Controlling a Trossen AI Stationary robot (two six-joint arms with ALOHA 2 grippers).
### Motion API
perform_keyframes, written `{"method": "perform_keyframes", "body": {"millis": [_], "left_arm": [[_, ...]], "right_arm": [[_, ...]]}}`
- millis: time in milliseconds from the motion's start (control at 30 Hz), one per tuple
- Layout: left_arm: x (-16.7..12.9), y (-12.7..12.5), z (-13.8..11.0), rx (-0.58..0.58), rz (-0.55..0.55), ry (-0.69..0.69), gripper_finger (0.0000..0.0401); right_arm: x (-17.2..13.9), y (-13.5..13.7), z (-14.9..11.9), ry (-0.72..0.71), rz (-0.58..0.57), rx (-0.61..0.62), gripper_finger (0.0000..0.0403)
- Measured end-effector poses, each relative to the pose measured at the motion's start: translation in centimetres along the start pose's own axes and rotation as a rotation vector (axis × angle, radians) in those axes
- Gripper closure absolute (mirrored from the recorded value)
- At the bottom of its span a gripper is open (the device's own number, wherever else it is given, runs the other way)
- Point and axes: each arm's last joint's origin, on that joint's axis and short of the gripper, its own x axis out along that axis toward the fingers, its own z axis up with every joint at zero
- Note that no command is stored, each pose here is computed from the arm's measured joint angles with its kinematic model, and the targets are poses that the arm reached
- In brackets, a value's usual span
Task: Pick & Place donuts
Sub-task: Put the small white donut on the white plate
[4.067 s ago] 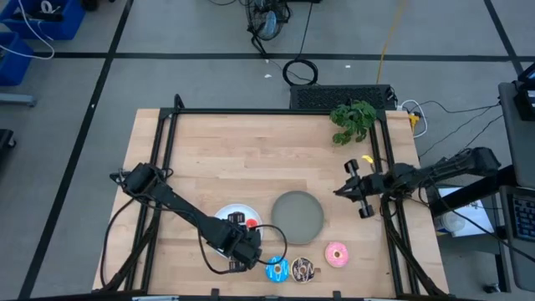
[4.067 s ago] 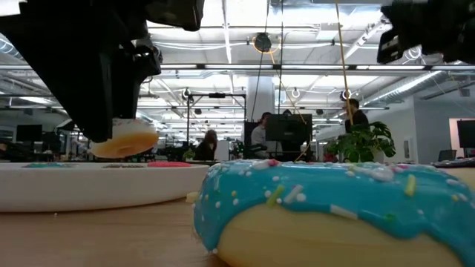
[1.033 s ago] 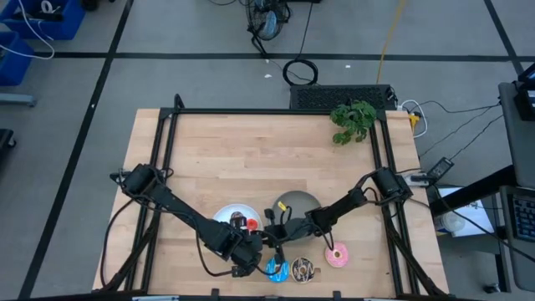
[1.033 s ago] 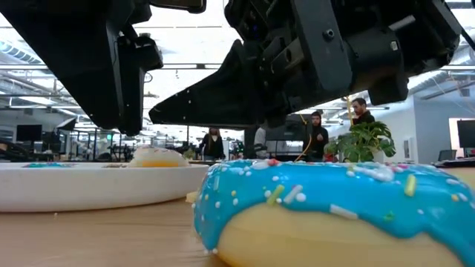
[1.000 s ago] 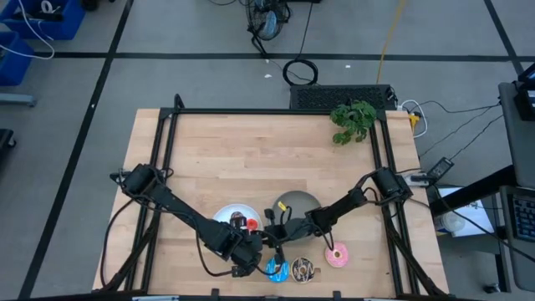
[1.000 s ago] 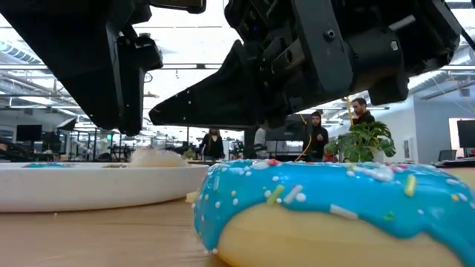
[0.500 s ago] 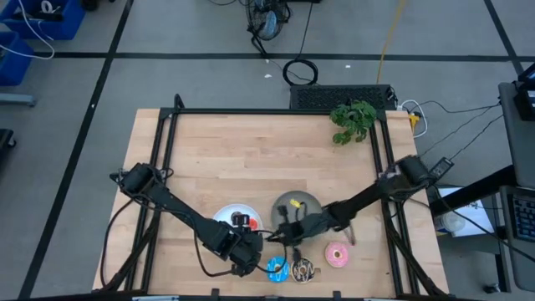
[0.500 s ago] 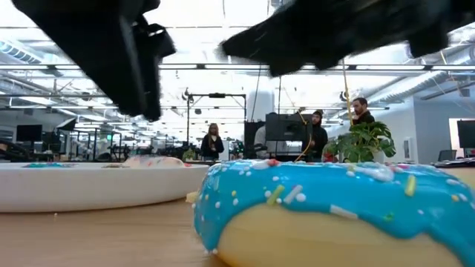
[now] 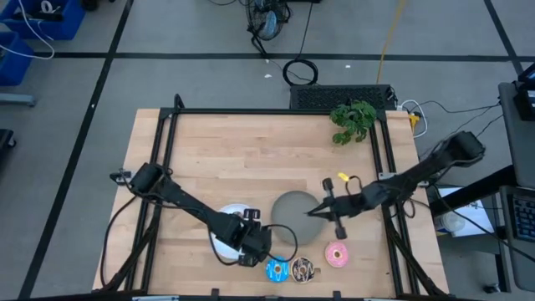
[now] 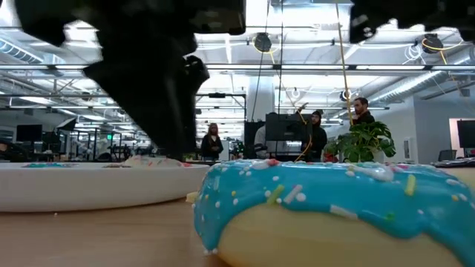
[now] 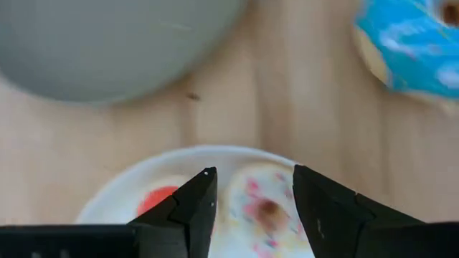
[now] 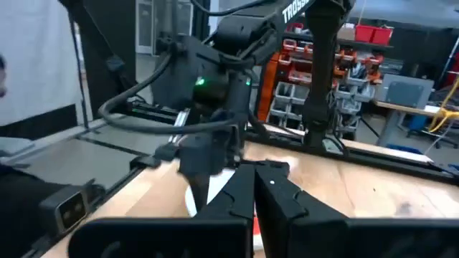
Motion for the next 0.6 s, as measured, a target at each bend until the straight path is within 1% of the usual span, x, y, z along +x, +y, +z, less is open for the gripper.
{"method": "perform_keyframes", "body": {"millis": [33,100,200,333,433,600], "left_arm": [[0.0,0.0,0.0,0.009,-0.024,0.013,0.0221],[-0.1,0.2,-0.1,0.013,-0.035,0.027,0.0227],[-1.0,0.7,0.3,0.000,-0.044,0.011,0.0238],[-2.0,0.8,0.5,-0.009,-0.077,0.043,0.0253],[-1.9,0.4,0.0,0.004,-0.104,0.088,0.0266],[-1.3,-0.1,-0.2,0.012,-0.112,0.098,0.0282]], "right_arm": [[-0.6,0.0,-0.3,-0.007,0.002,0.003,0.0403],[-1.5,-0.1,-0.7,-0.027,0.002,0.007,0.0403],[-2.3,-0.3,-0.5,-0.073,-0.006,0.010,0.0403],[-2.5,-0.4,-0.7,-0.066,-0.003,0.006,0.0403],[-2.5,-0.4,-0.6,-0.069,-0.004,0.006,0.0403],[-2.5,-0.4,-0.6,-0.070,-0.003,0.006,0.0403]]}}
